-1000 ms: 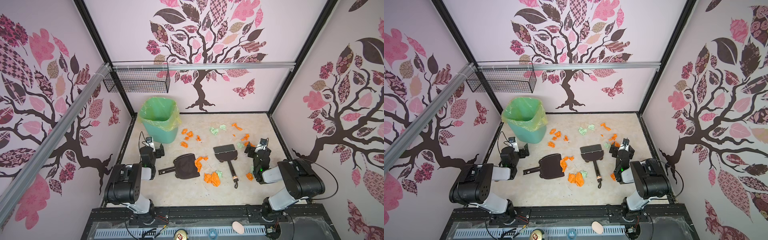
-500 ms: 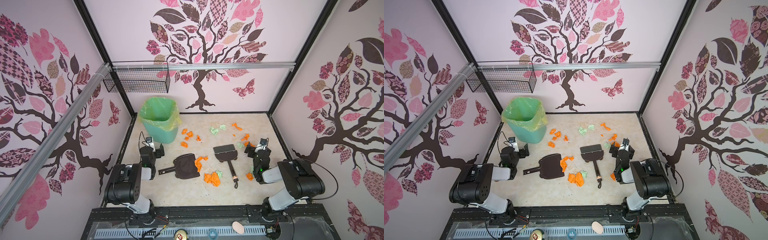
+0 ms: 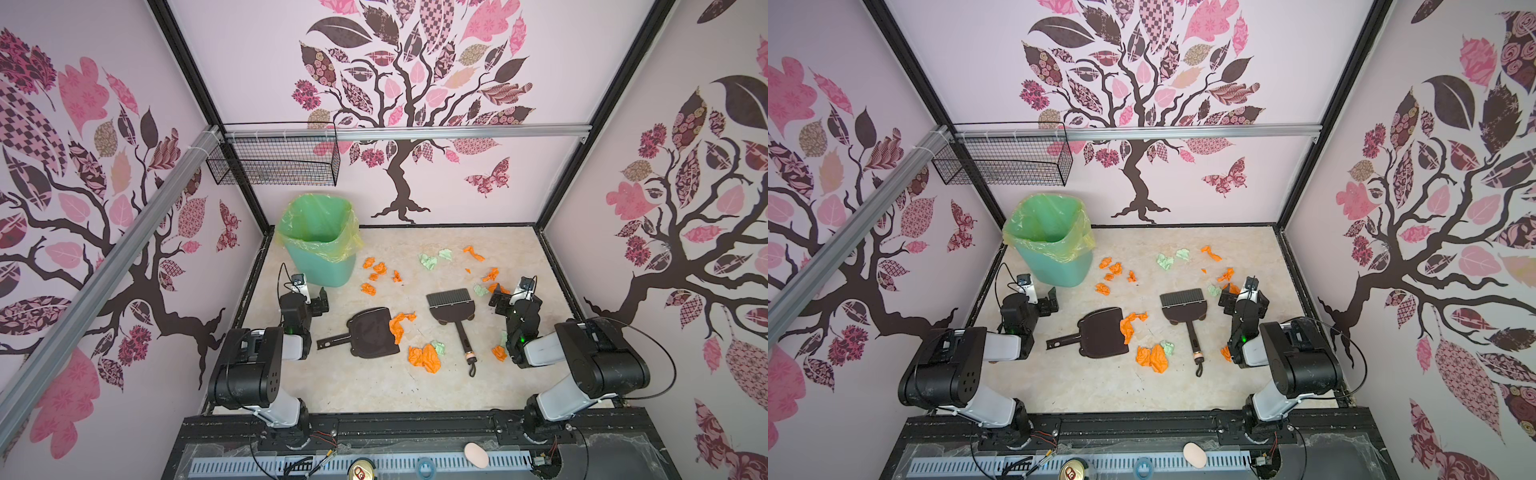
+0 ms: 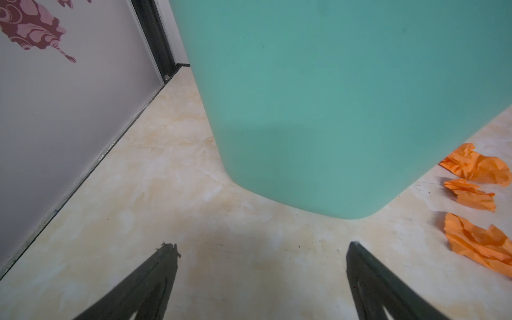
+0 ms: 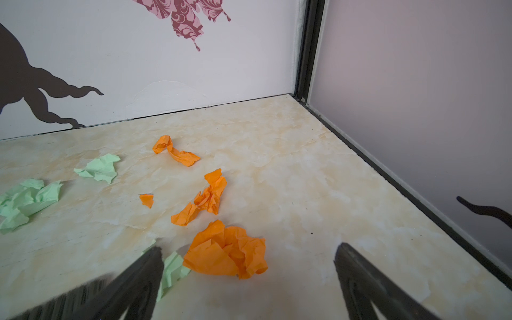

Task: Sweep away the paper scraps from the table
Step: 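Raise both grippers from rest and move them toward the brush and dustpan, then lower the right gripper onto the brown brush handle and close it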

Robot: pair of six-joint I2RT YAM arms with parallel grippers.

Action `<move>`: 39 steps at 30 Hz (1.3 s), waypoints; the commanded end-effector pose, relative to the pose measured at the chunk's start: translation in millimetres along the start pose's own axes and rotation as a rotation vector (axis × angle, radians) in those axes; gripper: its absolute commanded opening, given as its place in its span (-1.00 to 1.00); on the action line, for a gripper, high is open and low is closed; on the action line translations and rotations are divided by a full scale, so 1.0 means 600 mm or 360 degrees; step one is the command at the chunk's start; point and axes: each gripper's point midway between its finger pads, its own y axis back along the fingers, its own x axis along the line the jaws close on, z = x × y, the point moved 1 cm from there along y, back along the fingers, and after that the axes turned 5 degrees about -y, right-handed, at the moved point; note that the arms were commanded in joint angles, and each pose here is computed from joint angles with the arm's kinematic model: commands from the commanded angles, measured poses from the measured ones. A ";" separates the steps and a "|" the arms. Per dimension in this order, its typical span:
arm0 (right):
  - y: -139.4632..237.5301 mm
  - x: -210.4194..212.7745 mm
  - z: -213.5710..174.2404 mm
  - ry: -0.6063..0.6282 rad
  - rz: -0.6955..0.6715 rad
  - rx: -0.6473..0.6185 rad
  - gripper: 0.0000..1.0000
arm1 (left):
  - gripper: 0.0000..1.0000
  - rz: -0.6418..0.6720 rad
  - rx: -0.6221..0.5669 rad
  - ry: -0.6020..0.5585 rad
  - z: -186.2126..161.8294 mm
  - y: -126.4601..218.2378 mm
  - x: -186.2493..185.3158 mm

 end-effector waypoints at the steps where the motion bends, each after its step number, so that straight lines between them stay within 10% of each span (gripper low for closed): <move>1: -0.003 0.005 0.015 -0.0020 0.0006 -0.0037 0.99 | 0.95 0.0007 -0.0065 0.0015 0.025 -0.005 0.000; 15: 0.002 0.000 0.021 -0.0042 -0.0014 -0.0060 0.99 | 0.95 0.0026 -0.0099 0.0052 0.065 0.018 0.010; 26: 0.026 -0.025 0.076 -0.0235 -0.0194 -0.0036 0.99 | 0.95 -0.0435 -0.0081 -0.0378 0.201 0.166 -0.025; 28: 0.037 -0.029 0.076 -0.0389 -0.0255 0.0126 1.00 | 0.95 -0.0534 -0.0039 -0.0447 0.188 0.188 -0.040; 33: 0.107 0.071 0.081 -0.0416 0.0354 0.0487 0.92 | 0.94 -0.0582 -0.0008 -0.0478 0.151 0.220 -0.048; 39: 0.197 0.145 0.012 0.0104 0.0276 0.1075 0.88 | 0.83 -0.0863 0.0181 -0.0405 0.095 0.244 -0.089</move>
